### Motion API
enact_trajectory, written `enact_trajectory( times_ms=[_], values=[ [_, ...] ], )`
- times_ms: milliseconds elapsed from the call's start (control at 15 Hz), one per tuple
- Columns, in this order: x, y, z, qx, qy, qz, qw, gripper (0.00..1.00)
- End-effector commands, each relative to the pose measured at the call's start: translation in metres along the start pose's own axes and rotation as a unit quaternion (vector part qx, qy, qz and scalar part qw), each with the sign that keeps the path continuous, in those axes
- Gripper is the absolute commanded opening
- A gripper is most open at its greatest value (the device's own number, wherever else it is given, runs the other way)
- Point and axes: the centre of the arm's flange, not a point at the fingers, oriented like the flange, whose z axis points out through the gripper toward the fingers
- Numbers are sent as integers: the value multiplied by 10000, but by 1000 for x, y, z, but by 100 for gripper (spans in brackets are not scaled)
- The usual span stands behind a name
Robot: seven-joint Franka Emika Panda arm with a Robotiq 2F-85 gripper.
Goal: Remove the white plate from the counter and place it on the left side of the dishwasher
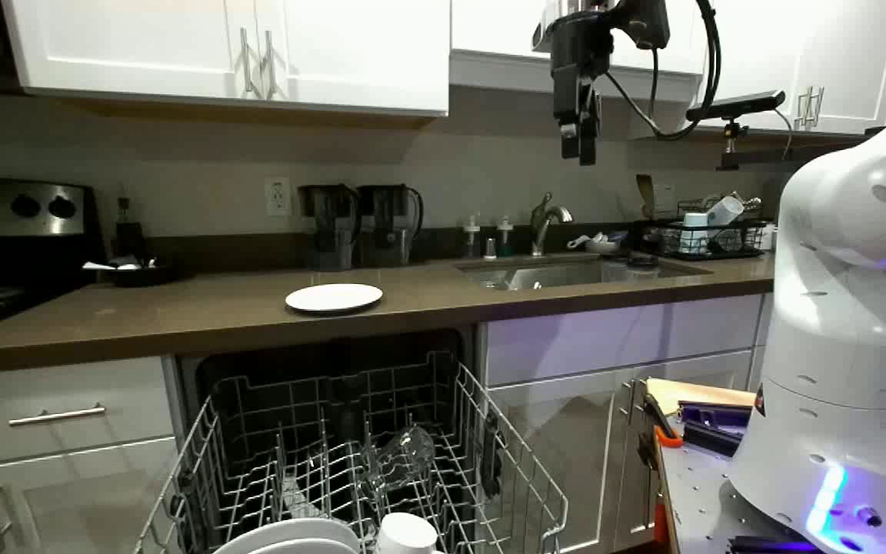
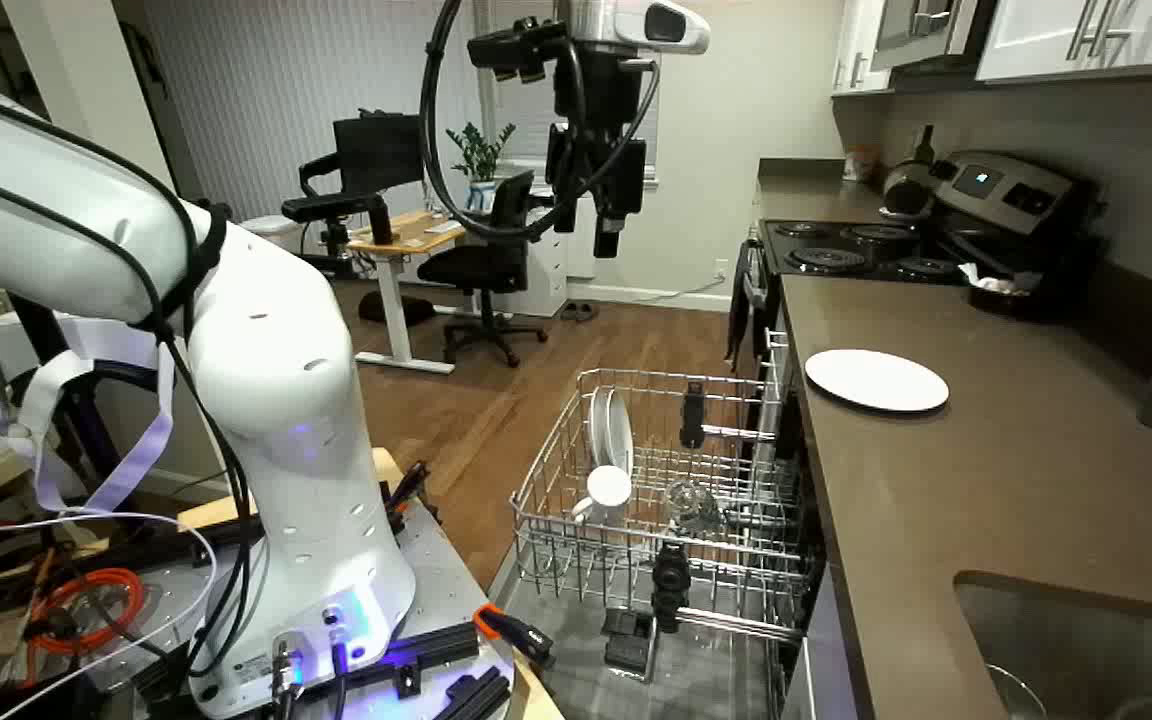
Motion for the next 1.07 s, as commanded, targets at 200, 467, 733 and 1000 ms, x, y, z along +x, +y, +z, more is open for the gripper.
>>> enact_trajectory(
  times_ms=[200,467,733,1000],
  values=[
    [0,0,0,0,0,0,10000,100],
    [0,0,0,0,0,0,10000,100],
    [14,-4,6,-88,108,-33,9999,100],
    [45,-15,14,-175,260,-116,9994,100]
  ],
)
